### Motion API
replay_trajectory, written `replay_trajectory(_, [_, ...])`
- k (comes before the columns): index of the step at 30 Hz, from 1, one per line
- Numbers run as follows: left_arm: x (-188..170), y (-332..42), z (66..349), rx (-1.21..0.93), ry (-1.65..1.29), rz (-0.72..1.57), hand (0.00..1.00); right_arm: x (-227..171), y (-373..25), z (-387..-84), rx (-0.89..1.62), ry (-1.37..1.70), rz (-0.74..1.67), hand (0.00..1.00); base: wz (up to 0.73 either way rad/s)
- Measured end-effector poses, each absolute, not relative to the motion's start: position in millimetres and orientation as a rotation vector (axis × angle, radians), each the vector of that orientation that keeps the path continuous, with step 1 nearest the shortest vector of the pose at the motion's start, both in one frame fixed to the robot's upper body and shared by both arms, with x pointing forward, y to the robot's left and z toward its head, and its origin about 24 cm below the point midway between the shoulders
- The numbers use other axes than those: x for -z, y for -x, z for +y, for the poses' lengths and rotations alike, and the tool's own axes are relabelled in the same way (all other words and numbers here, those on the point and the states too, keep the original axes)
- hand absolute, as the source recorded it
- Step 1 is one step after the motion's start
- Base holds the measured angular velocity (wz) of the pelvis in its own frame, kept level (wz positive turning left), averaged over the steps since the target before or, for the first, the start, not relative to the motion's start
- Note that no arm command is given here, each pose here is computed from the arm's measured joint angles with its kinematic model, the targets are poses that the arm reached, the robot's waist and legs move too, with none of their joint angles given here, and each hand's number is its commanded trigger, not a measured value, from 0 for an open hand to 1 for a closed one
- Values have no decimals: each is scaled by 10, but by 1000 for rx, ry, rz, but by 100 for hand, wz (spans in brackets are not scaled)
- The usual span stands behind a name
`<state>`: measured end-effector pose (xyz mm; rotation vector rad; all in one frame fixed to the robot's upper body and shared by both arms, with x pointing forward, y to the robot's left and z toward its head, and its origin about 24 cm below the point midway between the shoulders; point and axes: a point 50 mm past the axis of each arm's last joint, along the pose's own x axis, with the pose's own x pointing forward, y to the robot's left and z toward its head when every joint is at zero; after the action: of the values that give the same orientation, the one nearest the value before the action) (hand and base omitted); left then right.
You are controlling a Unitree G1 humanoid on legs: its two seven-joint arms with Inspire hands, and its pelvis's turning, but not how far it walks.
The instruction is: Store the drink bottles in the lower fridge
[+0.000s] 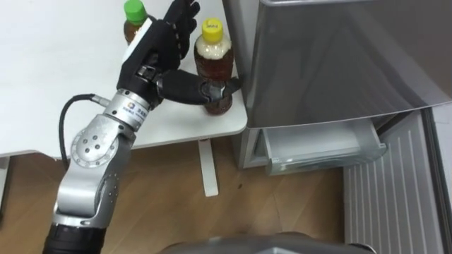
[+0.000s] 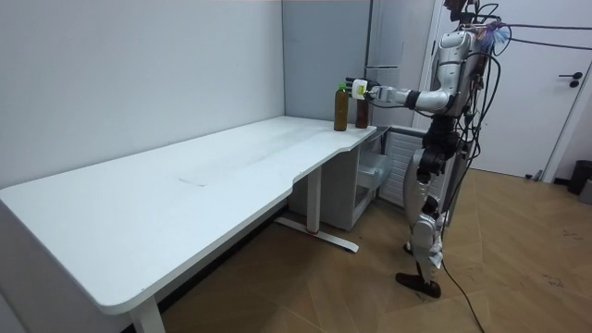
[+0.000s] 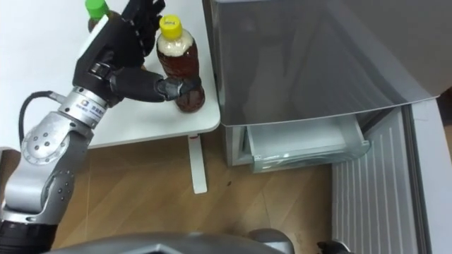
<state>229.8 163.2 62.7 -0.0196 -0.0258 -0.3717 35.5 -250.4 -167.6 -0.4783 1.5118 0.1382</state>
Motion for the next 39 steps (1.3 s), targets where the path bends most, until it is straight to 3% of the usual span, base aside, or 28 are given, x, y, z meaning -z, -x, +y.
replay_trajectory(23, [-418, -2267, 1676, 321, 111, 59, 0, 1676, -331, -2501, -143, 478, 1504, 0, 0])
replay_trajectory(39, [-462, -2358, 1656, 315, 179, 45, 0, 1665, -447, -2508, -130, 490, 1493, 0, 0])
